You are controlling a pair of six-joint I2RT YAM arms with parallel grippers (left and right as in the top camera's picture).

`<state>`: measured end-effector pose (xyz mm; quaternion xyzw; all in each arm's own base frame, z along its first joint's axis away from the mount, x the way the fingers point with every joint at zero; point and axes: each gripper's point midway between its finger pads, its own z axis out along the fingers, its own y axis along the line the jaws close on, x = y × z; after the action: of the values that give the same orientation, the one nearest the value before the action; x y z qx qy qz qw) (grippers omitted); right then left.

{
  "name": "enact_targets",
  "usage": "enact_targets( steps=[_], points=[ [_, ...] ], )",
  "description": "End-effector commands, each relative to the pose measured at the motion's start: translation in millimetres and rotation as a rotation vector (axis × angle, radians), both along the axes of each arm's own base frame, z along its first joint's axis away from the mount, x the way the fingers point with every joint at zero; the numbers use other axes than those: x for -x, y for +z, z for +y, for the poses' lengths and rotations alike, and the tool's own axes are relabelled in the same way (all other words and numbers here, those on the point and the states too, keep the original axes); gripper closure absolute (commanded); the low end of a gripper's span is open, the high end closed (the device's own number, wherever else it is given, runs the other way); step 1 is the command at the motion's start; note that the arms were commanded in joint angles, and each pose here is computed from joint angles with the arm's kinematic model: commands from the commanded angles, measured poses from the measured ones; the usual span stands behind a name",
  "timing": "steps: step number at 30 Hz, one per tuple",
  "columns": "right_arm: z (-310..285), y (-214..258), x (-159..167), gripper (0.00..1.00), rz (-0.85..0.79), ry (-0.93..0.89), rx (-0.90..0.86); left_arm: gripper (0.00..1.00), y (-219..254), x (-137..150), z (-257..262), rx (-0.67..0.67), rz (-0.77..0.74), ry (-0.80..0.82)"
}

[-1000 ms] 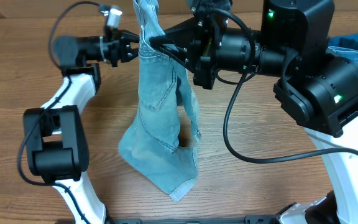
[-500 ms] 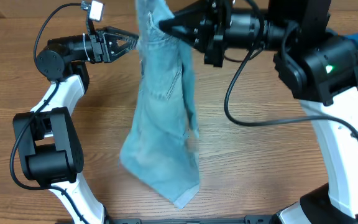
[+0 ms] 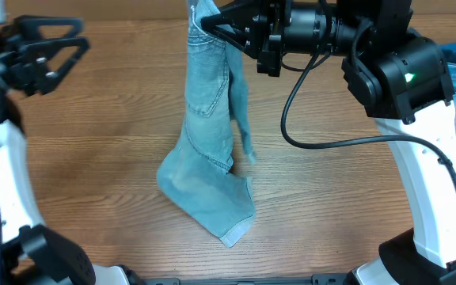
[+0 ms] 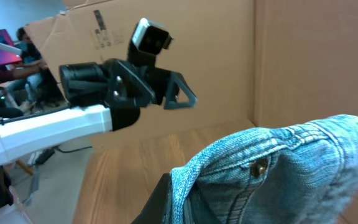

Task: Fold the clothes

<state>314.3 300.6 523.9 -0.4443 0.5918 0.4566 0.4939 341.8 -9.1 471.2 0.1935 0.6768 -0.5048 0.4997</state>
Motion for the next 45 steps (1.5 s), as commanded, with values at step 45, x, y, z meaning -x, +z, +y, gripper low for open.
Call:
enact_targets(
  steps=[45],
  points=[
    [-4,33,31,0.96,0.054,0.096,-0.083,0.00,-111,-108,37,-0.483,0.728,0.821]
  ],
)
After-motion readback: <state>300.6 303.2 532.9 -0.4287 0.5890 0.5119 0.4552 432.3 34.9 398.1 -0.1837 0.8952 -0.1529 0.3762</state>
